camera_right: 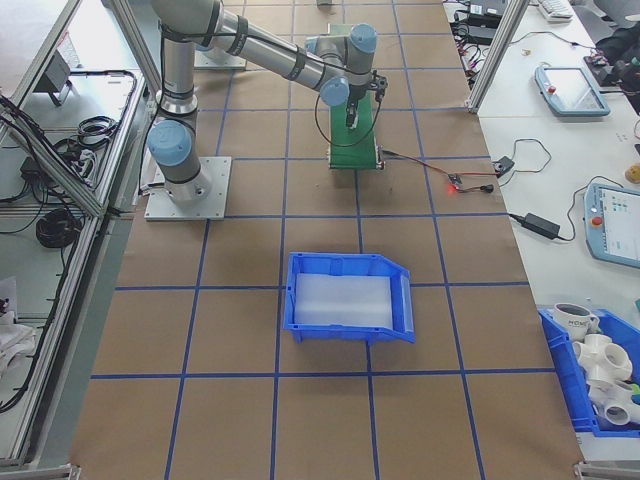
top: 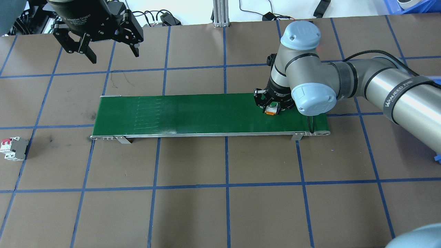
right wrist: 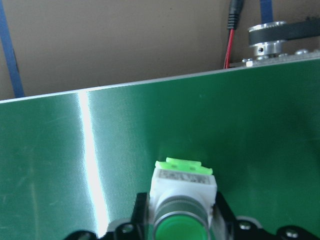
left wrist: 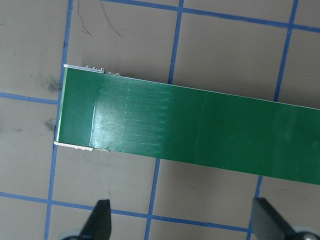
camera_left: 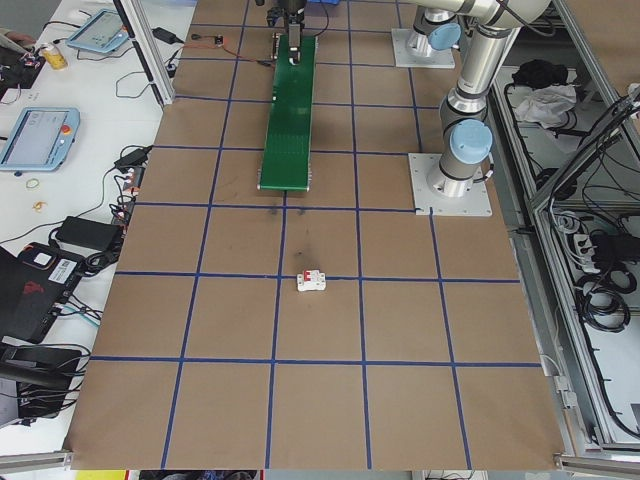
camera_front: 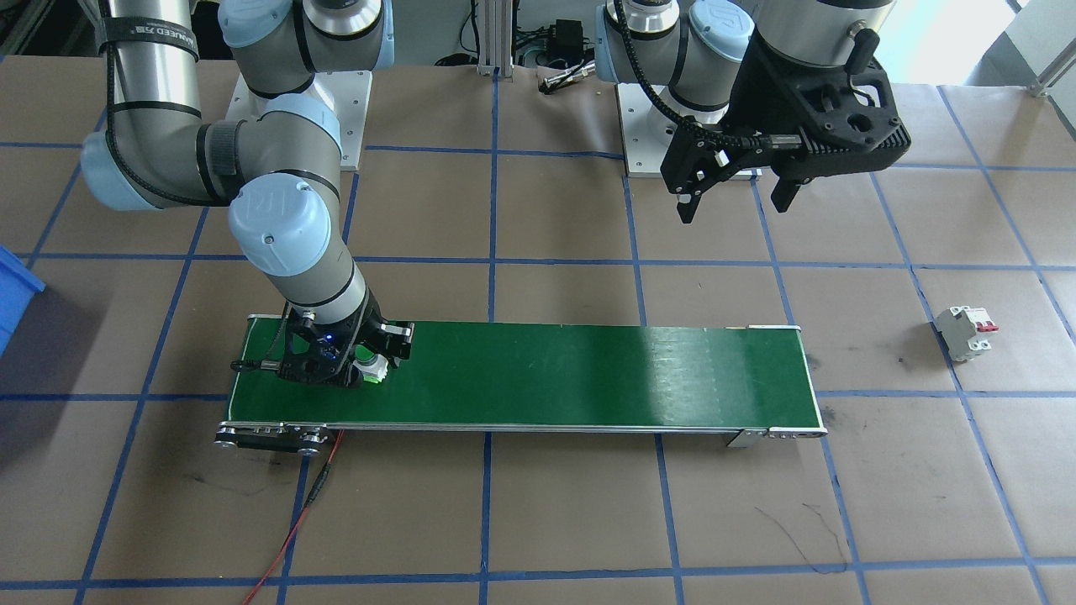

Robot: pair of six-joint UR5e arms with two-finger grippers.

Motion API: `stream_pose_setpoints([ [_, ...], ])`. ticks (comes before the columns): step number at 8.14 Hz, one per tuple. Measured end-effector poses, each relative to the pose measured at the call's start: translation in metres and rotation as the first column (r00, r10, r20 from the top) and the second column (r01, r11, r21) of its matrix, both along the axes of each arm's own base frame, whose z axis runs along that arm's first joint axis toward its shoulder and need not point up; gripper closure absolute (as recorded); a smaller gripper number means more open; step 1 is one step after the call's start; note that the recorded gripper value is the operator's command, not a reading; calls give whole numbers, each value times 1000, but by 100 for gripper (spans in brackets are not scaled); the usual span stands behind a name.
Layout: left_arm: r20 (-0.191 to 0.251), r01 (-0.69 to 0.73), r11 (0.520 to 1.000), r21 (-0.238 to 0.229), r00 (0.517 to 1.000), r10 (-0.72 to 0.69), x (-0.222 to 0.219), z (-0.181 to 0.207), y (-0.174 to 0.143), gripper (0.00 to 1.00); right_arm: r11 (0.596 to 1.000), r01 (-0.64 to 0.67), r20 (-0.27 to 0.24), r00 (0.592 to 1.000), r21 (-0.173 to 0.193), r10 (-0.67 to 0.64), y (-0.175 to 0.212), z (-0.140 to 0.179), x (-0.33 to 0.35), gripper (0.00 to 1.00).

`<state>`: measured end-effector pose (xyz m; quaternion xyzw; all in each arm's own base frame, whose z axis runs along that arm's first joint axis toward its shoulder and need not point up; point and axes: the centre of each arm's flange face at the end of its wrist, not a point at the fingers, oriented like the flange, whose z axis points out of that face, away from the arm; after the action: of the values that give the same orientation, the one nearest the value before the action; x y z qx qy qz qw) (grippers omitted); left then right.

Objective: Move button from left to right

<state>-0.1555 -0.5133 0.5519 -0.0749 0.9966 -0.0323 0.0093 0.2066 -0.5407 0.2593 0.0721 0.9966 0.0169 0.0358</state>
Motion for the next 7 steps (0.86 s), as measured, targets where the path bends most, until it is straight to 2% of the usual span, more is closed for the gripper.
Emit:
stream_pose_setpoints([
  [3, 1, 16, 1000, -4, 1000, -16, 0, 2, 1, 0, 998, -61, -29, 998, -31, 60, -21, 25, -44, 100],
  [6, 0, 17, 1000, -10, 1000, -17, 0, 6, 4, 0, 971, -235, -42, 972, -34, 233, -36, 85, -162, 100],
  [7, -3, 17, 1000, -6, 1000, -17, 0, 6, 6, 0, 941, -336, -48, 942, -43, 334, -30, 101, -212, 100],
])
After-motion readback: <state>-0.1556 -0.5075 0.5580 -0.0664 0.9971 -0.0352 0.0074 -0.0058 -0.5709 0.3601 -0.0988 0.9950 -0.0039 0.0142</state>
